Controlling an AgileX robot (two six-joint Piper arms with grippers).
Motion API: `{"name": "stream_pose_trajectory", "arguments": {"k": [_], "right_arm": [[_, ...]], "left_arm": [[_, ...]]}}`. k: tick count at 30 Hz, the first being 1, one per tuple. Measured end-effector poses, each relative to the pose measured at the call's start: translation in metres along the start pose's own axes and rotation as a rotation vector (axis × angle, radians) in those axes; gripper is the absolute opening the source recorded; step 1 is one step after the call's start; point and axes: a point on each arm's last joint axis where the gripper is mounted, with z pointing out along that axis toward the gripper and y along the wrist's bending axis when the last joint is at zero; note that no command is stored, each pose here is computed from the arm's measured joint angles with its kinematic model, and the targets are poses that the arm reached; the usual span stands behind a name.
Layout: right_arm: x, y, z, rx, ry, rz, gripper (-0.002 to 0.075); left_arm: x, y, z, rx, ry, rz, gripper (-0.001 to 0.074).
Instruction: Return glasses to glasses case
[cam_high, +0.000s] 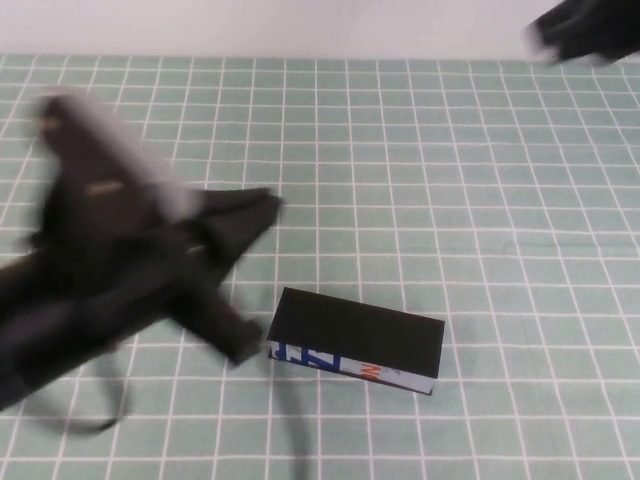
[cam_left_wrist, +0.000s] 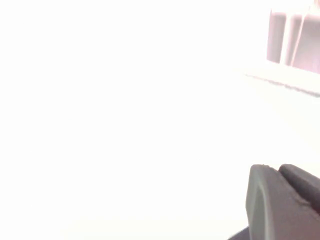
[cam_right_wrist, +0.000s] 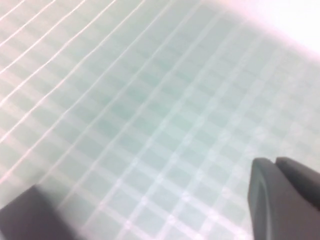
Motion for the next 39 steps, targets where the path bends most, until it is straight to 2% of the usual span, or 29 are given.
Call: {"name": "stream_pose_trajectory", "arguments": {"k": [3, 7, 12, 14, 17, 23, 27, 32, 39], "right_arm": [[-0.005, 0.002, -0.055, 0.096, -0.087, -0.038, -0.0013], [0.001, 0.022, -0.118, 0.176, -0.240, -0.072, -0.0013], [0.044, 0.051, -0.167, 0.247, -0.409, -0.068, -0.0013], [0.074, 0.066, -0.182, 0.258, -0.461, -0.038, -0.0013], [0.123, 0.080, -0.182, 0.258, -0.468, 0.009, -0.0013], [0.222, 0.100, -0.155, 0.243, -0.407, 0.056, -0.0013], [0.265, 0.107, -0.144, 0.261, -0.444, 0.092, -0.0013], [0.291, 0.106, -0.128, 0.278, -0.434, 0.147, -0.0013], [0.293, 0.110, -0.124, 0.209, -0.439, 0.220, -0.0013]], "left_arm": [[0.001, 0.000, -0.032, 0.002, -0.073, -0.035, -0.0002], [0.015, -0.007, -0.063, 0.053, -0.127, -0.080, -0.0002], [0.028, -0.011, -0.077, 0.080, -0.140, -0.152, -0.0002], [0.028, -0.013, -0.078, 0.107, -0.141, -0.165, -0.0002], [0.029, -0.017, -0.077, 0.145, -0.135, -0.163, -0.0002], [0.027, -0.021, -0.074, 0.195, -0.119, -0.156, -0.0002], [0.028, -0.022, -0.072, 0.211, -0.105, -0.169, -0.0002], [0.028, -0.022, -0.071, 0.210, -0.101, -0.175, -0.0002], [0.028, -0.023, -0.071, 0.216, -0.098, -0.180, -0.0002]]}}
